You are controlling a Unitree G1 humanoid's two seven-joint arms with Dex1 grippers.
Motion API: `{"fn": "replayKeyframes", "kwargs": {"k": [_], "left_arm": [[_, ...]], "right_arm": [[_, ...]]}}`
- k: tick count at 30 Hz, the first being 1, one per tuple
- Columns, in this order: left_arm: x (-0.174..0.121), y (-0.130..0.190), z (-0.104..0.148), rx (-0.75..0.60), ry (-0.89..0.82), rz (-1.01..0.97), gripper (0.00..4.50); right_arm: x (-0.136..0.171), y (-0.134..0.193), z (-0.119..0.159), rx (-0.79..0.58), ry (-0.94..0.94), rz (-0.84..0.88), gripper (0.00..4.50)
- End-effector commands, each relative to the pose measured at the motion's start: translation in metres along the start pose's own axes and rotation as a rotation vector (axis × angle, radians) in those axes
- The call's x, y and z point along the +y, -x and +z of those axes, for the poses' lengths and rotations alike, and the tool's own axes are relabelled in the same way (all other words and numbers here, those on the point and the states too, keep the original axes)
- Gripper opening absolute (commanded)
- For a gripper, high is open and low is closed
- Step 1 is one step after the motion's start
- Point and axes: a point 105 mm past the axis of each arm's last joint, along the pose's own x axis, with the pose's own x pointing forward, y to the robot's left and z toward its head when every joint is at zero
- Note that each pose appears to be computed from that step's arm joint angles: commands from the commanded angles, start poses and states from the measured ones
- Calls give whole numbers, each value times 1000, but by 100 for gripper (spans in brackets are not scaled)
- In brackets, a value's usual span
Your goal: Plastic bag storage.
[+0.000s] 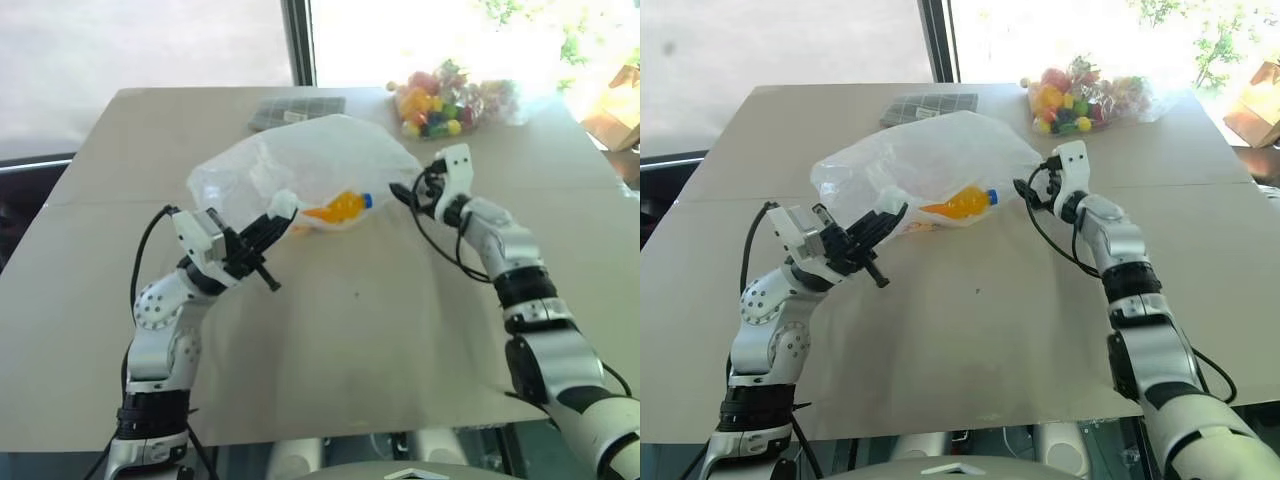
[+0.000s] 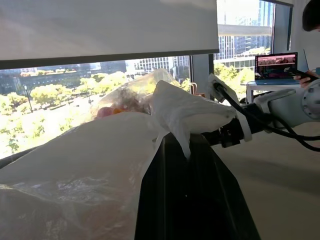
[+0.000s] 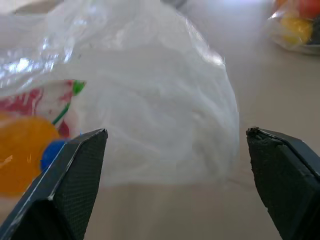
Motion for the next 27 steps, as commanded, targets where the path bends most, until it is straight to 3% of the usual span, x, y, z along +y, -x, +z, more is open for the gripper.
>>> {"fn": "replayKeyframes", "kwargs": {"k": [1, 4, 5, 10, 12, 18, 22, 27], "left_arm": [[0, 3, 10, -10, -46, 3, 0], [2, 7, 12, -4, -56, 19, 0], [2, 8, 13, -2, -58, 24, 0], [3, 11, 14, 2, -61, 35, 0], [4, 11, 14, 1, -62, 38, 0], [23, 4, 32, -41, -109, 63, 0], [61, -13, 79, -158, -175, 100, 0], [97, -29, 128, -289, -220, 131, 0]], "right_arm": [[-2, -8, 15, -66, -43, -2, 449], [-2, -10, 14, -64, -73, 24, 364], [-1, -10, 13, -58, -81, 38, 301], [-2, -5, 13, -51, -82, 71, 69], [0, 0, 17, -60, -99, 116, 2], [21, 31, 33, -48, -106, 357, 2], [52, 80, 109, -251, -328, 690, 2], [47, 105, 182, -508, -499, 780, 2]]}}
